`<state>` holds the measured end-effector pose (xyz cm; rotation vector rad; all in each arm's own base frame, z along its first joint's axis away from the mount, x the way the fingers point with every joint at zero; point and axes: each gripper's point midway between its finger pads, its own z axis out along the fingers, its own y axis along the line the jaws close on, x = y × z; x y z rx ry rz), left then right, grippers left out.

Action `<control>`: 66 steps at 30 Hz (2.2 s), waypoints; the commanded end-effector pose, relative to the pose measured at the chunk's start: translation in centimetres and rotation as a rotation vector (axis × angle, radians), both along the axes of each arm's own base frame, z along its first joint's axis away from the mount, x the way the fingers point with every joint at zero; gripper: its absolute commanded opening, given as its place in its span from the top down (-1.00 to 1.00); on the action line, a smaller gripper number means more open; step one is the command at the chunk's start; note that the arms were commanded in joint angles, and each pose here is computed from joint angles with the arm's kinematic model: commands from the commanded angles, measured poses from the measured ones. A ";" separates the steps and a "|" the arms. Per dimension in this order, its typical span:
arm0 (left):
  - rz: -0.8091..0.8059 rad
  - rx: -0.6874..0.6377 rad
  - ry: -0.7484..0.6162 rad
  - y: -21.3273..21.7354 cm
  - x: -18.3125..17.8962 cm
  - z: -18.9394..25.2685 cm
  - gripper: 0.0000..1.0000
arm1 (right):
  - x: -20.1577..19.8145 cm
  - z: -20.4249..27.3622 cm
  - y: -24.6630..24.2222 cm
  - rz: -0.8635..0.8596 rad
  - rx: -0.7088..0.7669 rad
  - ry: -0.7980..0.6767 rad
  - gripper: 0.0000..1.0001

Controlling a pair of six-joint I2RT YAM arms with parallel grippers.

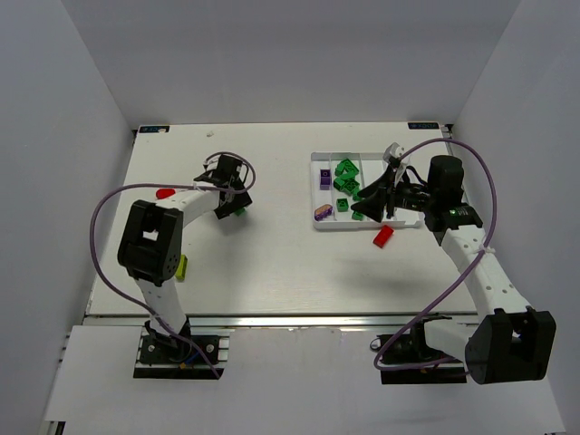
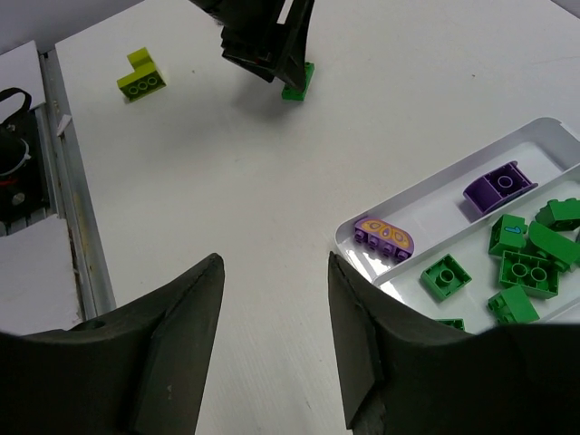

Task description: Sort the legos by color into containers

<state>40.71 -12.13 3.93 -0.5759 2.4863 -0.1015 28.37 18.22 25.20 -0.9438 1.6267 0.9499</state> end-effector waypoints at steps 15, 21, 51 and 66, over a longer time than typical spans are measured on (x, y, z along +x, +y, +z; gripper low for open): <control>0.079 0.148 0.127 1.2 3.1 -1.9 -0.43 | 0.2 2.4 -0.1 -0.015 0.002 -0.082 -0.16; 0.028 0.149 0.157 0.8 2.8 -2.5 -0.25 | 0.1 2.4 -0.2 -0.017 0.004 -0.083 -0.15; -0.866 -0.299 -0.332 -25.8 1.4 11.4 1.00 | 0.5 3.9 -2.3 -0.095 0.034 -0.138 0.00; -0.893 -0.265 -0.329 -33.5 4.9 7.6 0.11 | 1.4 3.2 -3.1 -0.137 0.026 -0.122 0.04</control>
